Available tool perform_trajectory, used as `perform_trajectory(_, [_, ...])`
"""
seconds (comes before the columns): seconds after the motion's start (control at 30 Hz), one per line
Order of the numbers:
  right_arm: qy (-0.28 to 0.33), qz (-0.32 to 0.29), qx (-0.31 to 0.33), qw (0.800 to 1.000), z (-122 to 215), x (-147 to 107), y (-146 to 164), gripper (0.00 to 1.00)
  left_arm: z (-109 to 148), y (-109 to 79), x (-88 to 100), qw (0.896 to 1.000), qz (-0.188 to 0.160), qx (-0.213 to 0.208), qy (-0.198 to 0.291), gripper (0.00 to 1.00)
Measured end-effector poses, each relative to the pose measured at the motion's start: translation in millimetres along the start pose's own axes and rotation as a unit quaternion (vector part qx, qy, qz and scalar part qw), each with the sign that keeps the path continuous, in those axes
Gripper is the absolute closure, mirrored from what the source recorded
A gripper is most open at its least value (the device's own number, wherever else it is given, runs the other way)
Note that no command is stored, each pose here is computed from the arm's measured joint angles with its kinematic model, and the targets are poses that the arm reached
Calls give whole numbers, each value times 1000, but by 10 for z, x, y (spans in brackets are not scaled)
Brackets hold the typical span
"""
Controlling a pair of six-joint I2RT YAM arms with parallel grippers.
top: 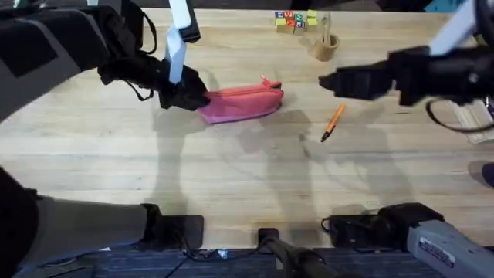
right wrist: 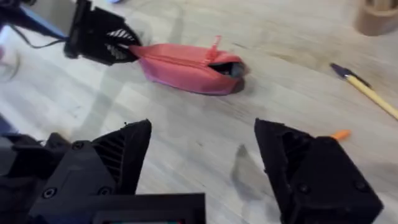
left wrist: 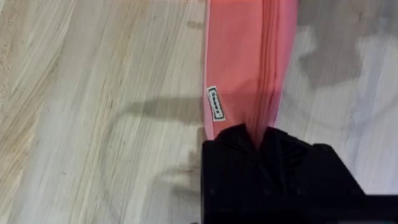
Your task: Unzip the bag, pick up the pens from the table one at a time and place them inside, then zip the bag closed.
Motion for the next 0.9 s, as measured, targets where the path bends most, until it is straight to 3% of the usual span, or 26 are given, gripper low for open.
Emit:
perform_trajectory(0.6, [47,37,79,995,-749,858,91,5,0,0,0,1000,0,0,0,958])
perform_trajectory(0.9, [66,26,82,994,-952,865,6,5,0,0,0,1000,0,0,0,958])
Point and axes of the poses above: each hand's point on the last joint's axis, 136 mm out from that joint toward the fingers, its own z axis back along the fingers, its own y axis along the line the jaws close on, x = y × z, the point moved 3 cm from there along z, back along the fingers, and after that the axes turned 12 degrees about z, right-handed, at the moved point
